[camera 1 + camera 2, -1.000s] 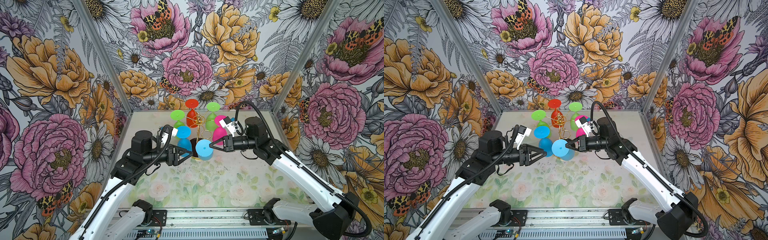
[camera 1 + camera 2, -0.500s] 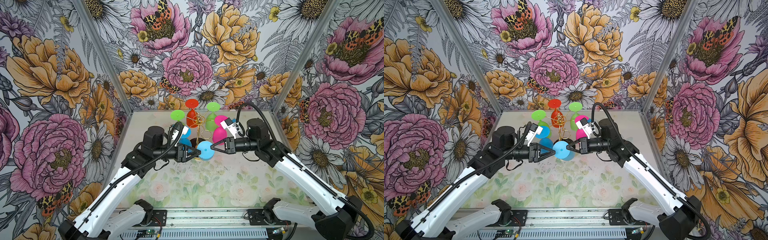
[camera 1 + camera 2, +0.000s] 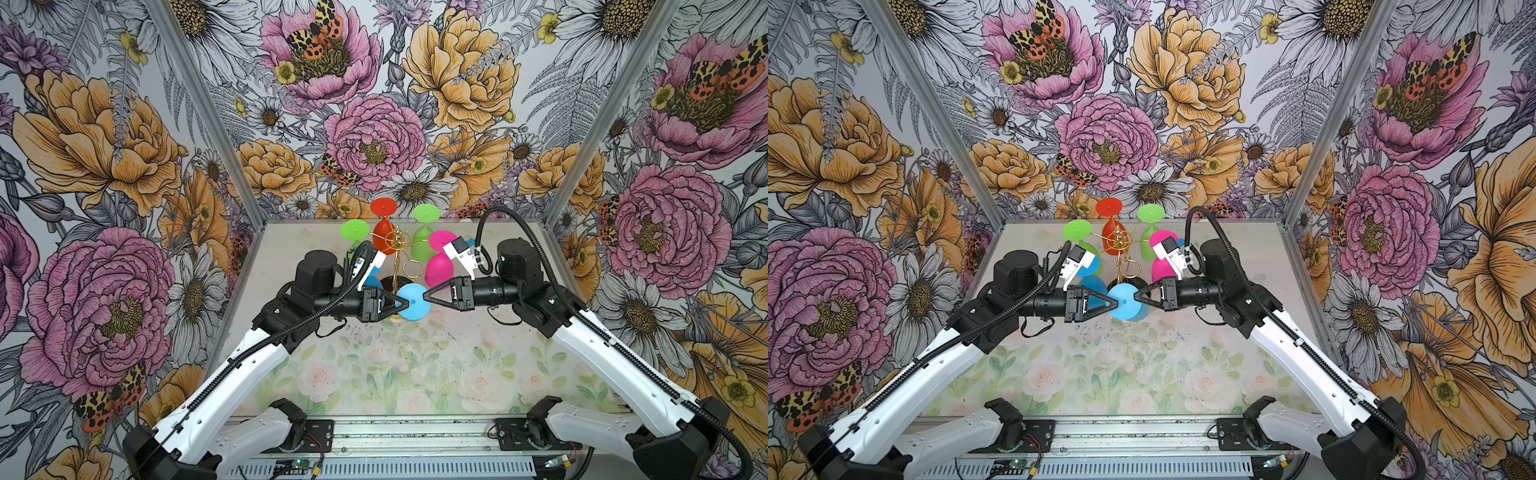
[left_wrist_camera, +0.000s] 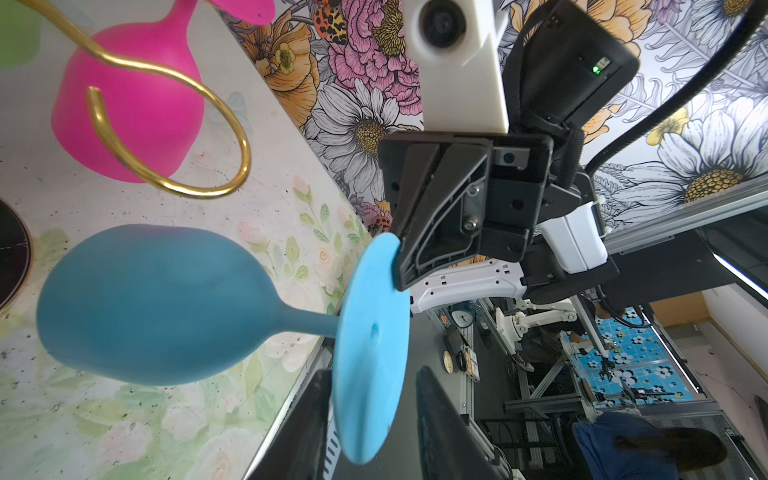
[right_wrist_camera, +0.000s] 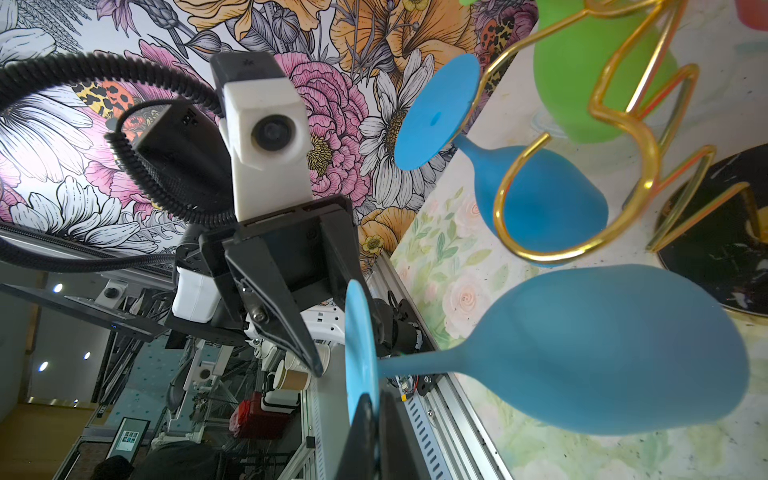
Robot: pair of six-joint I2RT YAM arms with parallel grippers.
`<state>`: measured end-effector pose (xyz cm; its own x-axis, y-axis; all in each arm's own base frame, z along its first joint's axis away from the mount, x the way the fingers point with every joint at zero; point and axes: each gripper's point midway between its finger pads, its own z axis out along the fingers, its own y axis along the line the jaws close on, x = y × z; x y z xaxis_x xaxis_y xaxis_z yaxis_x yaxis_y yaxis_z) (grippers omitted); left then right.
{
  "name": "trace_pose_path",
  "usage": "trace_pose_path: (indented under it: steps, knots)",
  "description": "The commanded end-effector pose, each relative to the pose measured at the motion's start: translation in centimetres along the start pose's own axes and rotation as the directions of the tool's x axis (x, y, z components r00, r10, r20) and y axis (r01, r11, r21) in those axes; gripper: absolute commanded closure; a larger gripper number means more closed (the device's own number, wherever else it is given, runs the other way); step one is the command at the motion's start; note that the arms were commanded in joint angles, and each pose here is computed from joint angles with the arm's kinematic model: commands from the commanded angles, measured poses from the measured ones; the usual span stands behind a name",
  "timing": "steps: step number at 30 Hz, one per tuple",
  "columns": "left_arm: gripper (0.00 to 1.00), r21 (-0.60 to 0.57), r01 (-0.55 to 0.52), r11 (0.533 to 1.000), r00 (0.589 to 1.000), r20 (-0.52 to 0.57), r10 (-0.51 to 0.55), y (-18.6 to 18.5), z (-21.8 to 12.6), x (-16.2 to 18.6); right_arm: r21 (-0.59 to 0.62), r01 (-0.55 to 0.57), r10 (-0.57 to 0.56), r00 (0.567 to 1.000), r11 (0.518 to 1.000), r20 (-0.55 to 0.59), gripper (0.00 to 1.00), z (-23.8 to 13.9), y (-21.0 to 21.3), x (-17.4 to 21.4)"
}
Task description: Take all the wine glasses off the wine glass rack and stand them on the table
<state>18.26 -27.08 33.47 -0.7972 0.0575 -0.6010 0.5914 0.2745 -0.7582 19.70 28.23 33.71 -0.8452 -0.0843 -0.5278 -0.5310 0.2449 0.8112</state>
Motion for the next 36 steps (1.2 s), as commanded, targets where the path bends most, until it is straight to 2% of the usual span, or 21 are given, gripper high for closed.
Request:
trace_pose_path:
  steps: [1,5,12,16,20,23,28,33,36]
  knots:
    - [0.69,0.045,-0.043,0.998,0.999,0.012,0.042,-1.7,-0.1,-0.7,-0.023,0.059,-0.059,0.998,0.998,0.011,1.0,-0.3,1.0,0.1]
    - [0.77,0.049,-0.031,0.998,1.0,-0.003,0.031,-1.6,0.3,-0.6,-0.023,0.058,-0.058,0.998,0.998,0.01,1.0,-0.4,0.9,0.4]
    - [0.86,0.058,-0.027,0.998,0.999,-0.032,0.029,-1.6,1.0,-0.2,-0.02,0.054,-0.054,0.998,0.998,0.011,1.0,-0.6,0.7,0.8]
    - [0.96,0.061,-0.025,0.998,0.999,-0.037,0.027,-1.6,1.1,-0.1,-0.005,0.055,-0.055,0.998,0.998,0.022,1.0,-0.9,0.3,0.9]
    - [1.0,0.067,-0.03,0.997,0.998,-0.044,0.033,-1.8,1.2,0.2,0.011,0.026,-0.026,0.999,1.0,0.04,0.9,-1.4,-0.5,0.9]
    - [1.0,0.073,-0.037,0.997,0.998,-0.05,0.041,-1.9,1.4,0.4,0.028,-0.012,0.01,0.998,1.0,0.069,0.75,-2.2,-1.2,0.8]
    - [1.0,0.078,-0.065,0.995,0.995,-0.07,0.07,-2.0,1.8,1.3,0.081,-0.127,0.116,0.985,0.989,0.127,0.59,-4.0,-4.0,1.4]
    - [1.0,0.09,-0.129,0.988,0.984,-0.111,0.138,-2.3,2.8,3.6,0.192,-0.265,0.242,0.961,0.945,0.138,0.5,-4.6,-7.9,3.4]
    - [1.0,0.096,-0.196,0.976,0.97,-0.125,0.207,-2.7,3.2,5.0,0.318,-0.311,0.275,0.949,0.896,0.154,0.47,-5.2,-10.5,4.0]
